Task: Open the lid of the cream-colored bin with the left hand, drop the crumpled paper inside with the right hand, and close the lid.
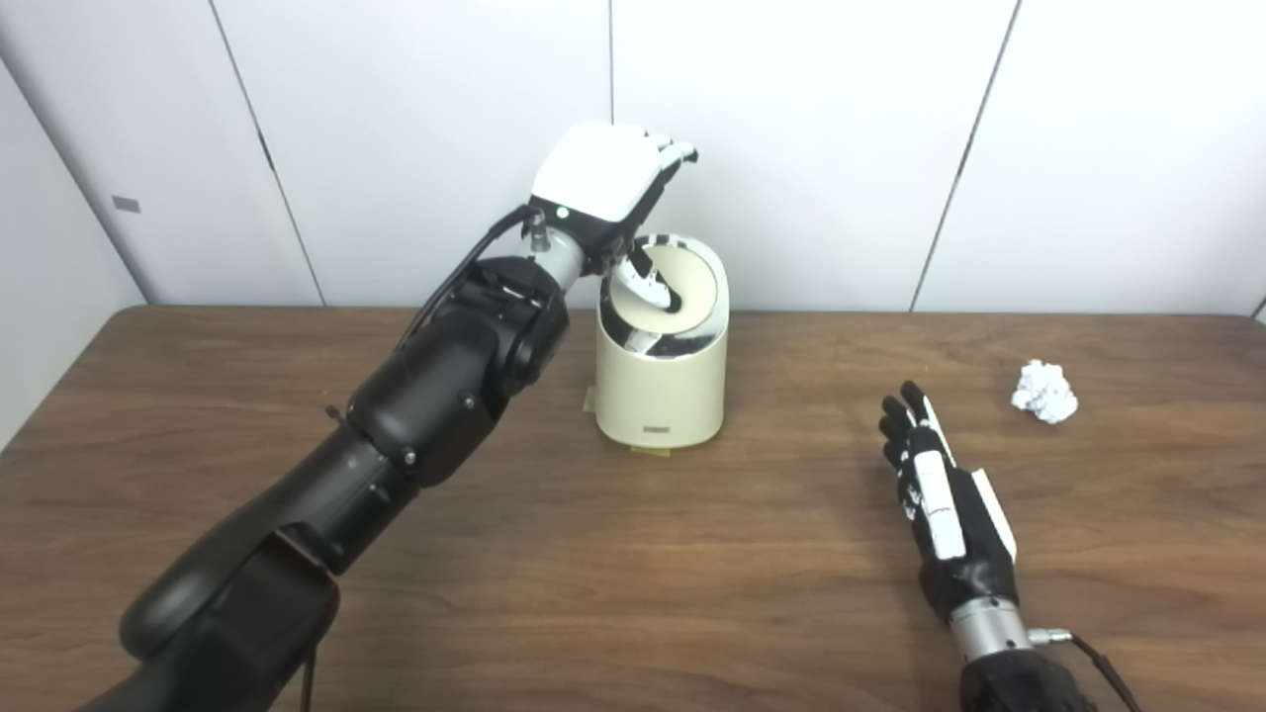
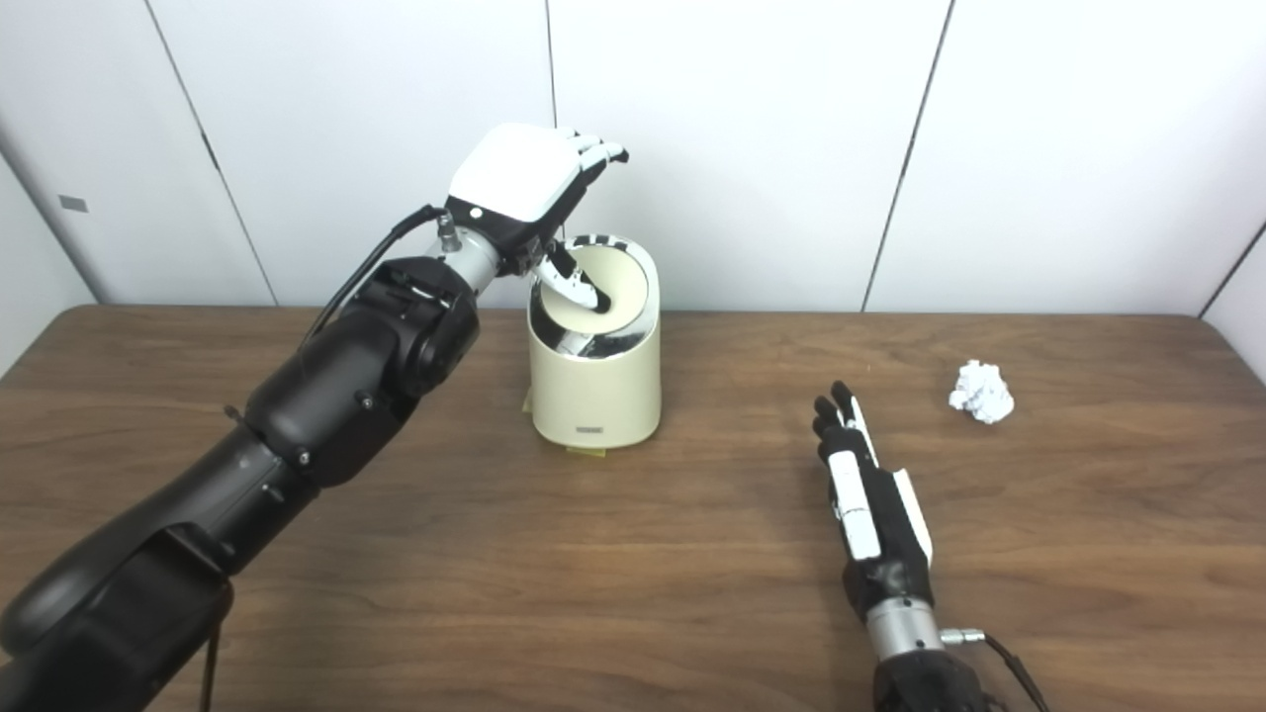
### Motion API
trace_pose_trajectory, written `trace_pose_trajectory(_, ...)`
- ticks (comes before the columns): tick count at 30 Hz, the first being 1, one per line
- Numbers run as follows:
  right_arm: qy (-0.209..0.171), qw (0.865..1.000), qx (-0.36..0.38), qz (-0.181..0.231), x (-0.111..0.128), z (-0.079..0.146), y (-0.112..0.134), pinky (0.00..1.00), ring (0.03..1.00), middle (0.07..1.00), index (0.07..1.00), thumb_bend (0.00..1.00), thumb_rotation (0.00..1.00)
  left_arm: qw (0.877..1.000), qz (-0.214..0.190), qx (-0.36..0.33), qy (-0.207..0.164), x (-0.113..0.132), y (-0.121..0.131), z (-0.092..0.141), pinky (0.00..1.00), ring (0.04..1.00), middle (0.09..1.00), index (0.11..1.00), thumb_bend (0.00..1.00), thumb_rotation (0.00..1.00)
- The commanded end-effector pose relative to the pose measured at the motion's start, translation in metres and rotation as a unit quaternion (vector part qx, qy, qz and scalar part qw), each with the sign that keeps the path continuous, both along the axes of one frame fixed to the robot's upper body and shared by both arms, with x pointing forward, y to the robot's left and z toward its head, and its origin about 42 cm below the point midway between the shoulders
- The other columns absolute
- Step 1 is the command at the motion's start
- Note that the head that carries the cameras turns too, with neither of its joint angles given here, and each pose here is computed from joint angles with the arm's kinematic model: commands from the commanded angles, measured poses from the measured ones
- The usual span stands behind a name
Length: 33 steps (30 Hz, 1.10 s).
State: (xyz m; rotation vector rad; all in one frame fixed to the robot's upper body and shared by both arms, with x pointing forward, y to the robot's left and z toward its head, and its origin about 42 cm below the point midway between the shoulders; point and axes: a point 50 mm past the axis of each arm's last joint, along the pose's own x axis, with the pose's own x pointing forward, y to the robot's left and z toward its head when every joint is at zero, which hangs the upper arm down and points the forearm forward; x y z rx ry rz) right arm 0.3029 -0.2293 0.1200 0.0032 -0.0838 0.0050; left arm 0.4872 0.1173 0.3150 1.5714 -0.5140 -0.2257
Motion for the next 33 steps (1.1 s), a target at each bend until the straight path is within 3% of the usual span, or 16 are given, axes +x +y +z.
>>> trace_pose_trajectory(1, -0.035, 0.999, 0.008, -0.002, 0.004, 0.015, 0.003, 1.0, 0.961, 0.961, 0.998, 0.6, 0.95, 0.998, 0.016, -0.06, 0.027, 0.0, 0.009, 0.01, 0.84, 0.885, 0.885, 0.918, 0.97, 0.0)
trace_pose_trajectory(3, -0.033, 0.999, -0.008, -0.003, 0.004, 0.015, 0.003, 1.0, 0.963, 0.964, 1.0, 0.59, 0.96, 0.982, 0.021, -0.172, 0.074, -0.005, 0.015, 0.02, 0.8, 0.881, 0.885, 0.908, 0.91, 0.0)
trace_pose_trajectory(5, -0.033, 0.999, -0.035, -0.002, 0.003, 0.016, 0.001, 0.99, 0.958, 0.966, 1.0, 0.59, 0.99, 0.955, 0.023, -0.275, 0.112, -0.012, 0.024, 0.027, 0.75, 0.86, 0.87, 0.894, 0.87, 0.0)
trace_pose_trajectory(8, -0.033, 0.998, -0.053, 0.0, 0.003, 0.016, 0.0, 1.0, 0.955, 0.967, 1.0, 0.6, 1.0, 0.921, 0.02, -0.361, 0.143, -0.02, 0.037, 0.032, 0.75, 0.84, 0.846, 0.884, 0.78, 0.03)
trace_pose_trajectory(12, -0.029, 0.998, -0.057, -0.002, 0.002, 0.016, -0.001, 0.99, 0.952, 0.961, 1.0, 0.57, 1.0, 0.853, 0.01, -0.499, 0.155, -0.038, 0.058, 0.036, 0.75, 0.821, 0.827, 0.849, 0.62, 0.13)
trace_pose_trajectory(16, -0.026, 0.998, -0.052, -0.003, 0.003, 0.016, -0.003, 0.99, 0.951, 0.959, 1.0, 0.57, 1.0, 0.782, -0.007, -0.605, 0.152, -0.052, 0.084, 0.03, 0.77, 0.813, 0.817, 0.84, 0.47, 0.11)
trace_pose_trajectory(18, -0.026, 0.998, -0.049, -0.003, 0.004, 0.017, -0.004, 0.99, 0.95, 0.957, 1.0, 0.57, 1.0, 0.755, -0.011, -0.637, 0.153, -0.061, 0.098, 0.022, 0.81, 0.829, 0.831, 0.846, 0.42, 0.13)
trace_pose_trajectory(21, -0.025, 0.999, -0.038, -0.003, 0.004, 0.016, -0.005, 1.0, 0.953, 0.957, 0.998, 0.56, 0.98, 0.742, -0.005, -0.653, 0.152, -0.076, 0.118, 0.008, 0.85, 0.869, 0.871, 0.876, 0.35, 0.25)
trace_pose_trajectory(24, -0.028, 0.999, -0.043, -0.002, 0.005, 0.018, -0.006, 0.98, 0.951, 0.959, 0.999, 0.57, 0.95, 0.746, 0.019, -0.649, 0.147, -0.091, 0.134, -0.008, 0.85, 0.875, 0.876, 0.882, 0.33, 0.28)
trace_pose_trajectory(25, -0.03, 0.998, -0.053, -0.001, 0.005, 0.02, -0.006, 0.96, 0.945, 0.957, 0.999, 0.58, 0.92, 0.748, 0.026, -0.647, 0.147, -0.097, 0.139, -0.014, 0.85, 0.874, 0.877, 0.883, 0.32, 0.3)
trace_pose_trajectory(28, -0.034, 0.997, -0.076, -0.005, 0.005, 0.025, -0.006, 0.87, 0.914, 0.939, 0.987, 0.62, 0.73, 0.736, 0.036, -0.66, 0.148, -0.109, 0.149, -0.027, 0.85, 0.876, 0.882, 0.894, 0.3, 0.33)
trace_pose_trajectory(31, -0.043, 0.995, -0.085, -0.015, 0.005, 0.03, -0.005, 0.88, 0.913, 0.925, 0.965, 0.67, 0.61, 0.699, 0.04, -0.697, 0.154, -0.122, 0.156, -0.047, 0.87, 0.88, 0.877, 0.906, 0.32, 0.33)
trace_pose_trajectory(33, -0.052, 0.995, -0.083, -0.023, 0.005, 0.035, -0.002, 0.89, 0.91, 0.919, 0.953, 0.69, 0.52, 0.68, 0.042, -0.714, 0.161, -0.134, 0.158, -0.06, 0.9, 0.894, 0.89, 0.911, 0.39, 0.41)
